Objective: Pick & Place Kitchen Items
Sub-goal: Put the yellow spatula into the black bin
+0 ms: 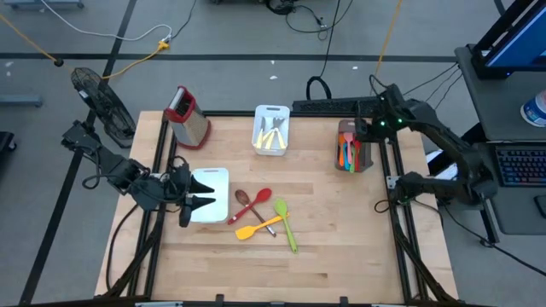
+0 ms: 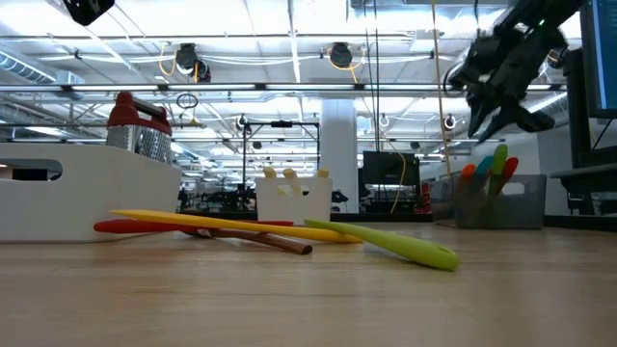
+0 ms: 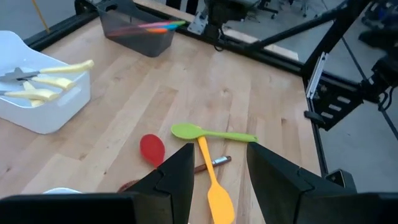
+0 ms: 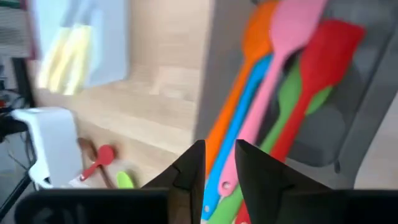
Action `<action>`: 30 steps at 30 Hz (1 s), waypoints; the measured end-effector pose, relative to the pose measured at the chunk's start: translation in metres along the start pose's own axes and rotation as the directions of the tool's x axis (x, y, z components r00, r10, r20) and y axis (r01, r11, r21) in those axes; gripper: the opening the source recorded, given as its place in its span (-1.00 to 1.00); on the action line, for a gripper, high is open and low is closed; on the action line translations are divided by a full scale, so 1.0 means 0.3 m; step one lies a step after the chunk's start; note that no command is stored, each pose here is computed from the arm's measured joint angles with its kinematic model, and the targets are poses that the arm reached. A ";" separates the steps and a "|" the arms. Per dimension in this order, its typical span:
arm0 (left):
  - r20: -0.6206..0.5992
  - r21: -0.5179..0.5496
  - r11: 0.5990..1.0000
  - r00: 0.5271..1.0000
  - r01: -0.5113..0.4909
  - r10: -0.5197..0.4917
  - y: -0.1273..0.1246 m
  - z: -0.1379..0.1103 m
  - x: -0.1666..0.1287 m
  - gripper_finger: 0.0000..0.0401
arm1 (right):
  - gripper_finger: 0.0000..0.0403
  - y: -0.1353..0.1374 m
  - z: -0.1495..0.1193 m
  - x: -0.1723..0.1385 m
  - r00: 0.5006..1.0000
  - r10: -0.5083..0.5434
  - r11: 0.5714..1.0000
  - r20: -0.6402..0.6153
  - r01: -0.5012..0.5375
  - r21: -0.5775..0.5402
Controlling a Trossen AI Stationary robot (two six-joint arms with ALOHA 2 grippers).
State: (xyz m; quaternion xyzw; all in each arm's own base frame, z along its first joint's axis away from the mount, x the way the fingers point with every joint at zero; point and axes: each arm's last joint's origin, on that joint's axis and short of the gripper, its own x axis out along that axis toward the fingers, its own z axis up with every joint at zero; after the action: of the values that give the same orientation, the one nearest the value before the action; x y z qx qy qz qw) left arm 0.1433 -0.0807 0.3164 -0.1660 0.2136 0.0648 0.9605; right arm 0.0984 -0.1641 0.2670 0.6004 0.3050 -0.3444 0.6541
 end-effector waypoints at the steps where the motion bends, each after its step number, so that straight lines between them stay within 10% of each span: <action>1: -0.007 0.003 1.000 1.000 0.000 0.000 -0.003 -0.002 0.004 -0.24 | -0.61 0.010 -0.015 -0.017 1.000 0.017 0.999 0.024 -0.016 -0.028; 17: -0.056 0.028 0.999 0.998 -0.033 0.035 -0.095 -0.053 0.180 -0.24 | -0.64 0.089 -0.270 -0.297 0.827 0.437 0.771 0.354 -0.141 -0.621; 30: -0.190 -0.065 0.997 0.982 -0.030 0.017 -0.068 -0.065 0.265 -0.24 | -0.64 0.020 -0.428 -0.385 0.709 0.623 0.582 0.330 -0.138 -0.801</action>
State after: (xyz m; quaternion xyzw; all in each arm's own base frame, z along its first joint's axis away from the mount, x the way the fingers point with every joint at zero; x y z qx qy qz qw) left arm 0.2113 -0.1023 0.2711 -0.2011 0.3038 0.0670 0.9289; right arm 0.0386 -0.0263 0.3525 0.2064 0.0545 -0.2015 0.9559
